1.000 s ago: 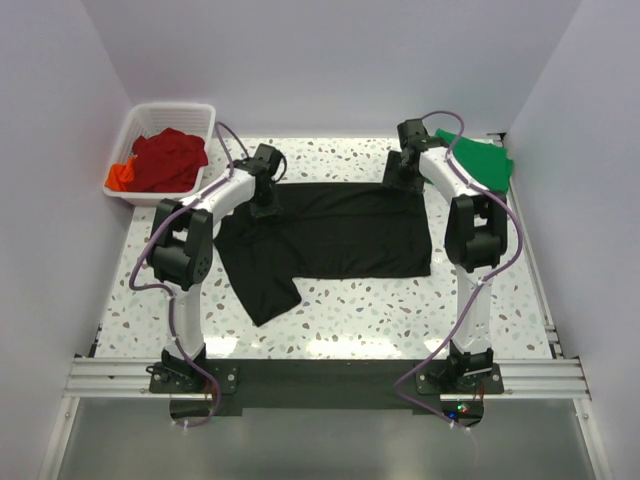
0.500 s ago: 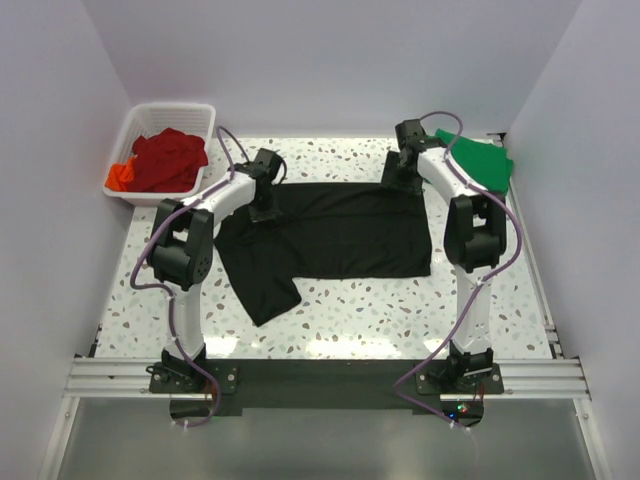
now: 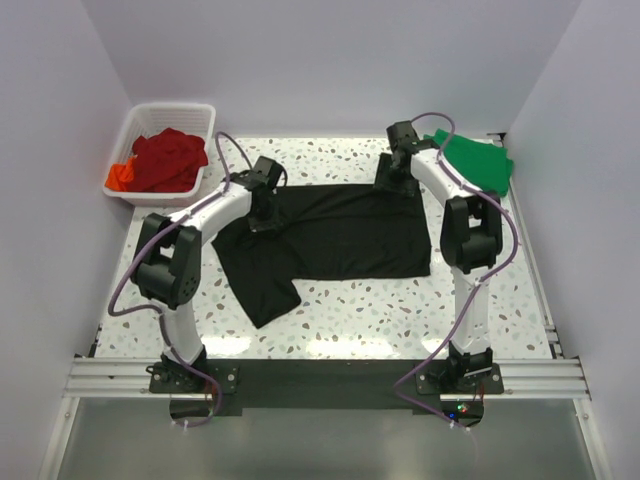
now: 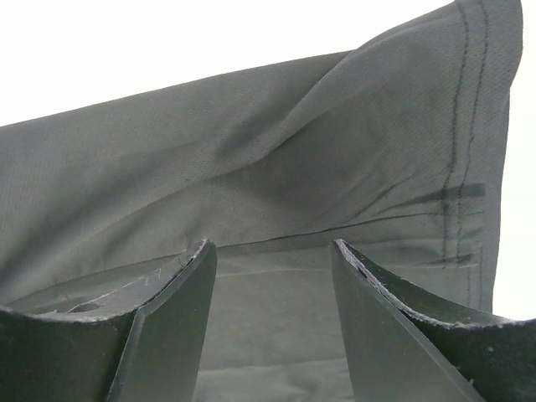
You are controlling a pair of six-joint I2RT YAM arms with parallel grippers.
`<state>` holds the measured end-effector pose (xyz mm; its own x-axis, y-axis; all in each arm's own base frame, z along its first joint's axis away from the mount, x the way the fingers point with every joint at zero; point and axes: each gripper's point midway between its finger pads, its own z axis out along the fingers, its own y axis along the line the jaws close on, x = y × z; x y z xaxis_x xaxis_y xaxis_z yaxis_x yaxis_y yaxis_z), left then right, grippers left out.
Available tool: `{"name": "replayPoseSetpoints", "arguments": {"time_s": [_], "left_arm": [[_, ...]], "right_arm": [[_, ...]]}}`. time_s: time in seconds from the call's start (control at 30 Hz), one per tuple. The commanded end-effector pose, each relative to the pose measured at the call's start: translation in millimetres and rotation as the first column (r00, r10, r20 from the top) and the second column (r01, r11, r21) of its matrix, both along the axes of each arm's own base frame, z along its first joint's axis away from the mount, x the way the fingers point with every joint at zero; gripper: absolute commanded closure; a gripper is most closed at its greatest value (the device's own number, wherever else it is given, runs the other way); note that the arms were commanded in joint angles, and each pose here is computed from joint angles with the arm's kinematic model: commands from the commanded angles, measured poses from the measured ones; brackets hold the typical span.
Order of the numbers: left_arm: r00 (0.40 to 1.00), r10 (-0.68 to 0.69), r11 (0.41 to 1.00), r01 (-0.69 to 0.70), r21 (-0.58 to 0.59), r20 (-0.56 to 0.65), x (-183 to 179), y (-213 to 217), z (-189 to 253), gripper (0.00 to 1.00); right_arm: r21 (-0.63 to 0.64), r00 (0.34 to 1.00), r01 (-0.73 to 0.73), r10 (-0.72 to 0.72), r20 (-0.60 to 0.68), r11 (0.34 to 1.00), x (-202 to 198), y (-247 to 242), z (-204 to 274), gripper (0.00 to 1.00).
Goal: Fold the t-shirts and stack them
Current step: Fold the tshirt
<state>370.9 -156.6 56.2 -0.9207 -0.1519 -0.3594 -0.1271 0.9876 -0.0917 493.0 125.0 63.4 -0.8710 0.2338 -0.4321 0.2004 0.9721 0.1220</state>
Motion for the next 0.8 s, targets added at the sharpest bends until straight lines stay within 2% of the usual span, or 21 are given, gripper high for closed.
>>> {"name": "replayPoseSetpoints", "arguments": {"time_s": [0.0,0.17,0.2,0.23,0.27,0.33,0.4,0.5,0.6,0.63,0.7,0.77], "left_arm": [[0.999,-0.041,0.999,0.042,-0.025,0.022,-11.4,-4.9,13.5,1.00],[0.996,-0.083,0.996,0.082,-0.025,-0.027,-25.3,-8.2,1.0,0.99],[0.995,-0.089,0.996,0.088,-0.029,-0.035,-27.3,-8.6,-0.9,0.93],[0.995,-0.092,0.996,0.091,-0.021,-0.048,-31.5,-7.4,-3.5,0.78],[0.994,-0.094,0.996,0.094,-0.013,-0.055,-33.8,-6.0,-5.1,0.71],[0.995,-0.085,0.996,0.086,0.016,-0.062,-38.5,1.2,-6.2,0.59],[0.997,-0.065,0.997,0.067,0.049,-0.035,-38.6,9.6,-0.9,0.55],[0.998,-0.034,0.998,0.031,0.053,0.045,-30.7,13.3,18.3,0.56],[0.991,-0.007,1.000,0.005,0.019,0.133,-17.6,8.6,41.4,0.67],[0.987,0.020,0.999,-0.024,0.023,0.159,-12.6,11.4,46.6,0.73],[0.974,0.066,0.996,-0.076,0.037,0.218,1.9,17.0,60.1,0.78],[0.963,0.103,0.993,-0.113,0.025,0.249,18.7,16.4,66.6,0.79]], "right_arm": [[0.001,0.999,0.007,-0.007,0.044,1.000,-1.5,7.3,22.3,0.39],[-0.003,0.999,0.005,-0.004,0.047,1.000,-3.6,11.8,24.1,0.40],[-0.008,0.999,0.007,-0.007,0.047,1.000,-3.6,10.7,24.0,0.40],[-0.009,0.999,0.011,-0.011,0.047,1.000,-4.3,10.9,24.1,0.40],[-0.010,0.999,0.011,-0.010,0.049,1.000,-4.4,11.4,24.9,0.40],[-0.013,0.999,0.011,-0.011,0.043,1.000,-5.1,10.9,23.5,0.40],[-0.018,0.999,0.008,-0.007,0.045,1.000,-5.7,12.8,23.9,0.40],[-0.023,0.999,0.010,-0.009,0.044,1.000,-5.5,12.1,24.0,0.40],[-0.030,0.999,0.014,-0.013,0.047,0.999,-5.2,11.3,25.2,0.40],[-0.034,0.999,0.017,-0.015,0.046,0.999,-5.0,10.5,24.9,0.40],[-0.036,0.999,0.018,-0.016,0.049,0.999,-4.2,10.2,26.4,0.40],[-0.033,0.999,0.016,-0.014,0.053,0.999,-2.8,11.7,27.0,0.40]]}}
